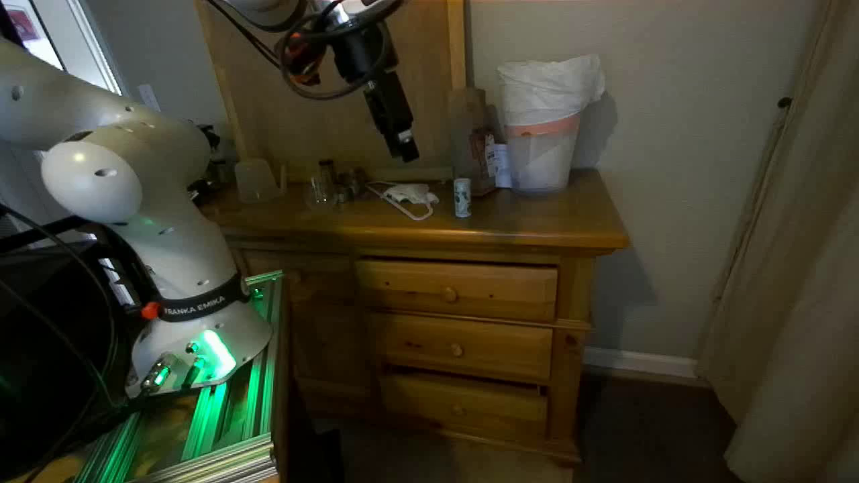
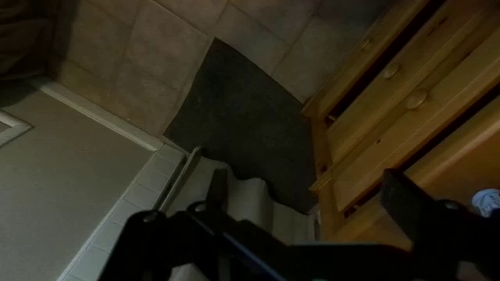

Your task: Open the topmost drawer on the right then put the white container in the open drawer.

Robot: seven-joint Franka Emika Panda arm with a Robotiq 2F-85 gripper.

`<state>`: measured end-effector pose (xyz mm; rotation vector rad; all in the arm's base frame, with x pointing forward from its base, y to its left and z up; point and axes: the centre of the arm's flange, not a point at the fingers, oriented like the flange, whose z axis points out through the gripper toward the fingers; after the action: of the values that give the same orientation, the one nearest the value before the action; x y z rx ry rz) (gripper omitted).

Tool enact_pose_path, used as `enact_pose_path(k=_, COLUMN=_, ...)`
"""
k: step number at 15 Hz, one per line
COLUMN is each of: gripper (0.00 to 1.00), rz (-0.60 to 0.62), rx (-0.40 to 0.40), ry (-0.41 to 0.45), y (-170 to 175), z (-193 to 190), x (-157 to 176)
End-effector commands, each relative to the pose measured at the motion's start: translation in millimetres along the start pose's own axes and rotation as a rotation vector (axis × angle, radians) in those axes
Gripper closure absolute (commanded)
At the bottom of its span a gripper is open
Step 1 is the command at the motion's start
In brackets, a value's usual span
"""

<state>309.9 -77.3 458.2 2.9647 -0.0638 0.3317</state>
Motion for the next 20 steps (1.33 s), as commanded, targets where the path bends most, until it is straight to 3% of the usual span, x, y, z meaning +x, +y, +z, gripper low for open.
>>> enact_pose_path(k=1, gripper=0.0, rz=-0.001, rx=0.001, ry=-0.006, y=-0.5, z=2.1, x=-1.0)
enact_pose_path(k=5, gripper=0.0, rz=-0.002, rx=0.002, ry=-0.015, y=-1.2, z=5.7, x=-1.7)
enact_pose_path(k=6, gripper=0.0, rz=-0.029, rx=0.016, ry=-0.053, y=3.7, z=19.4, x=7.8)
enact_pose_path(k=8, gripper=0.0, rz=-0.144, rx=0.084, ry=-0.095, y=-1.7, z=72.4, x=40.1)
enact_pose_path(k=15, gripper=0.0, rz=-0.476, rx=0.229, ry=-0.124, y=-43.7, z=189.1, x=77.0)
enact_pose_path(k=18, gripper=0.0, rz=-0.569, rx=0.316, ry=-0.232, y=-66.0, z=239.7, x=82.4)
enact_pose_path(k=19, gripper=0.0, rz=-0.514, rx=0.267, ry=-0.174, y=-59.9, z=192.1, x=46.7)
enact_pose_path(k=20, gripper=0.0, rz=-0.538, rx=0.288, ry=-0.198, y=-65.3, z=206.5, x=48.5)
